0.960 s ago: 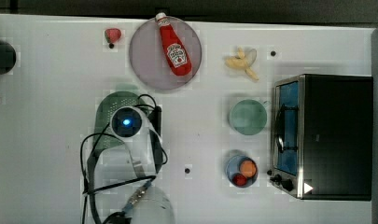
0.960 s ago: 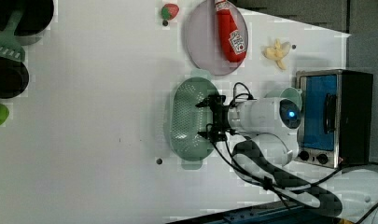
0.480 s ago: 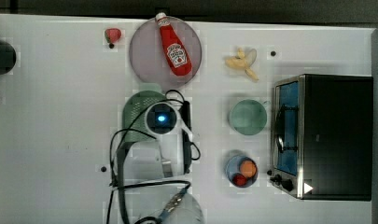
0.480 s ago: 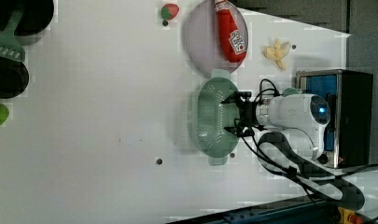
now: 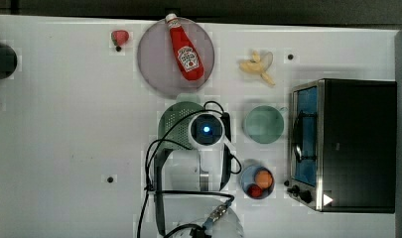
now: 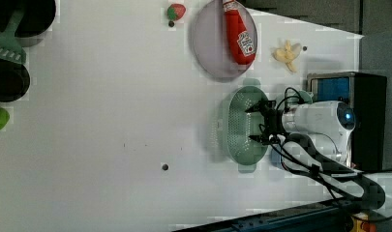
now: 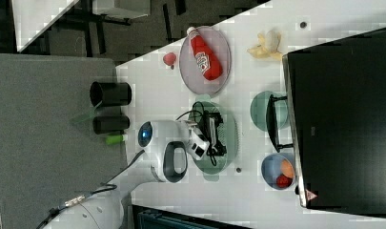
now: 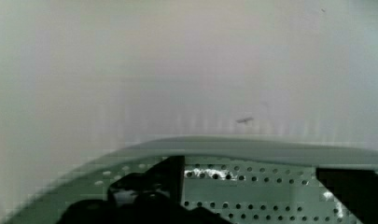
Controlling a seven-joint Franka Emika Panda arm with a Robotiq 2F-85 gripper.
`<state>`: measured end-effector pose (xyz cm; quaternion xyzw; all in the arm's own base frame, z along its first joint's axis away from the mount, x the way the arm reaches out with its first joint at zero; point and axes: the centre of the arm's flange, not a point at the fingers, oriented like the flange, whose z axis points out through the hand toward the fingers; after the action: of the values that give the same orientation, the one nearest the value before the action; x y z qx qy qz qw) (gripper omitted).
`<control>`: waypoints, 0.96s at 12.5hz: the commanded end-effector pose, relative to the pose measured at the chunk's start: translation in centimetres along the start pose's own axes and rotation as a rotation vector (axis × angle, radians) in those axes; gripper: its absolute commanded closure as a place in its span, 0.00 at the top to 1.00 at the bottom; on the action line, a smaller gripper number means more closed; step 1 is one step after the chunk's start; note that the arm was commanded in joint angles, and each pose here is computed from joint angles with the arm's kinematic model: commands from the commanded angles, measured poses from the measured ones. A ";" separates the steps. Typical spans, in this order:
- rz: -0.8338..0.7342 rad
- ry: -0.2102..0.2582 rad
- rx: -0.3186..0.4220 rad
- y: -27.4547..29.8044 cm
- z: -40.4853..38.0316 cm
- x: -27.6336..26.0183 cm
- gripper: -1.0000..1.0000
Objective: Drag strainer left to right.
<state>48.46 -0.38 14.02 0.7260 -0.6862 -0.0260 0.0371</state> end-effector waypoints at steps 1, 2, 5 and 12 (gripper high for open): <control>-0.064 0.018 0.038 -1.0 -1.9 3.0 1.00; -0.079 0.024 0.041 -0.9 -1.9 3.9 1.00; -0.121 0.041 0.036 -0.4 -2.0 6.7 1.00; -0.203 0.016 0.055 -1.4 -7.4 3.1 1.00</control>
<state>48.59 -5.29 16.87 0.7644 -0.6415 -0.0344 0.0547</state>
